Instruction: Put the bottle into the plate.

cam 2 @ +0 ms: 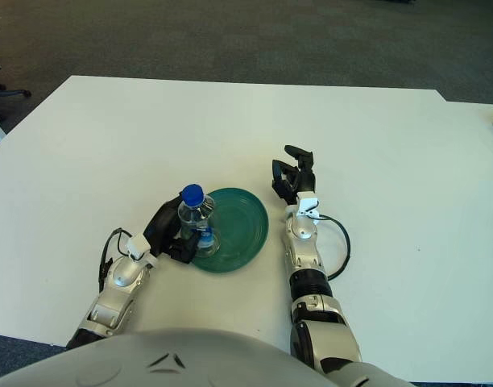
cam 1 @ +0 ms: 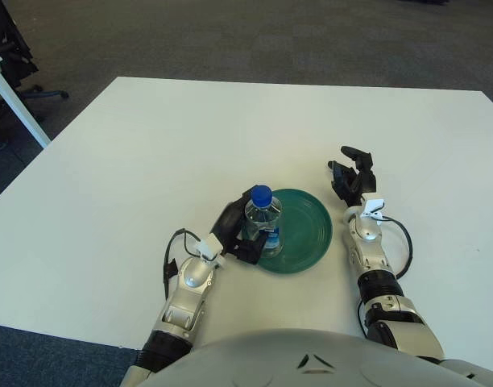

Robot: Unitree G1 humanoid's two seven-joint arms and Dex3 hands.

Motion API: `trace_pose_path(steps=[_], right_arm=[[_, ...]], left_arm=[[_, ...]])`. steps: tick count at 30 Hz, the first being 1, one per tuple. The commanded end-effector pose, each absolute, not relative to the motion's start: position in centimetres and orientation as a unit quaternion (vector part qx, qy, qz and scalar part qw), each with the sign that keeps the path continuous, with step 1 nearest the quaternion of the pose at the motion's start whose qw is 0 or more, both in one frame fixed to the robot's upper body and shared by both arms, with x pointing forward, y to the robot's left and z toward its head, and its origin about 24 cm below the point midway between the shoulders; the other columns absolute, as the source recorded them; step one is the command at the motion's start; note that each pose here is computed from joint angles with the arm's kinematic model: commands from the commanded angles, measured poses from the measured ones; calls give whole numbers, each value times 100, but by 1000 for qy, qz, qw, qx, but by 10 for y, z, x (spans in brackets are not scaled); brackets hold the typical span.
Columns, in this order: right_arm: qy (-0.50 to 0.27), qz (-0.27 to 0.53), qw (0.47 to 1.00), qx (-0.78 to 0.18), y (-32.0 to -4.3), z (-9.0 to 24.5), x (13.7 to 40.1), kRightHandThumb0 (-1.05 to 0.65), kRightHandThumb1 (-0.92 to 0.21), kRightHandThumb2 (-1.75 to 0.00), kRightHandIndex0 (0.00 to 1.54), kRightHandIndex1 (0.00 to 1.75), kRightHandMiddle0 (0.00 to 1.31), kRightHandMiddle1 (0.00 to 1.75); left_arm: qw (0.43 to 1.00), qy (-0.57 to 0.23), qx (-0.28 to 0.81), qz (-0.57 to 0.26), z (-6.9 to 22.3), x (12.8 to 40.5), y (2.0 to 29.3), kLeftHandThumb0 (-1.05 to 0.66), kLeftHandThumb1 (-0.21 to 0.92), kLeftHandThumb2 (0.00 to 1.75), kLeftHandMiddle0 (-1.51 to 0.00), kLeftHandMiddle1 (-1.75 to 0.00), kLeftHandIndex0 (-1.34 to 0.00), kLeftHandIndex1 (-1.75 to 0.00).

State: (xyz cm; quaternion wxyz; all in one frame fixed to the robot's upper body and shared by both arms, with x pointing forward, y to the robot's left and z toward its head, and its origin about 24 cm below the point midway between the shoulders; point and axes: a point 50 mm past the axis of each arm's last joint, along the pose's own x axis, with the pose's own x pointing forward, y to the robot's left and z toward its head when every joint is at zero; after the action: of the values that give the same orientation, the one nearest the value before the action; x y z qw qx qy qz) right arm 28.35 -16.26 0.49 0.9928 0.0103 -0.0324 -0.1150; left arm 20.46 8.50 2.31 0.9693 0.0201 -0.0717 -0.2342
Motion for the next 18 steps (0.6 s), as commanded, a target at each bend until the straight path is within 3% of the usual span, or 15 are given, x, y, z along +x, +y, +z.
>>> trace_pose_path(steps=[1, 18], right_arm=[[4, -113, 994, 8, -160, -8, 279, -46, -92, -46, 41, 65, 11, 114], [-5, -109, 994, -4, -153, -7, 280, -46, -92, -47, 43, 64, 11, 115]], left_arm=[[969, -61, 32, -236, 18, 205, 85, -4, 39, 111, -118, -175, -91, -175], [970, -104, 53, -212, 30, 214, 81, -4, 40, 111, -119, -175, -92, -175]])
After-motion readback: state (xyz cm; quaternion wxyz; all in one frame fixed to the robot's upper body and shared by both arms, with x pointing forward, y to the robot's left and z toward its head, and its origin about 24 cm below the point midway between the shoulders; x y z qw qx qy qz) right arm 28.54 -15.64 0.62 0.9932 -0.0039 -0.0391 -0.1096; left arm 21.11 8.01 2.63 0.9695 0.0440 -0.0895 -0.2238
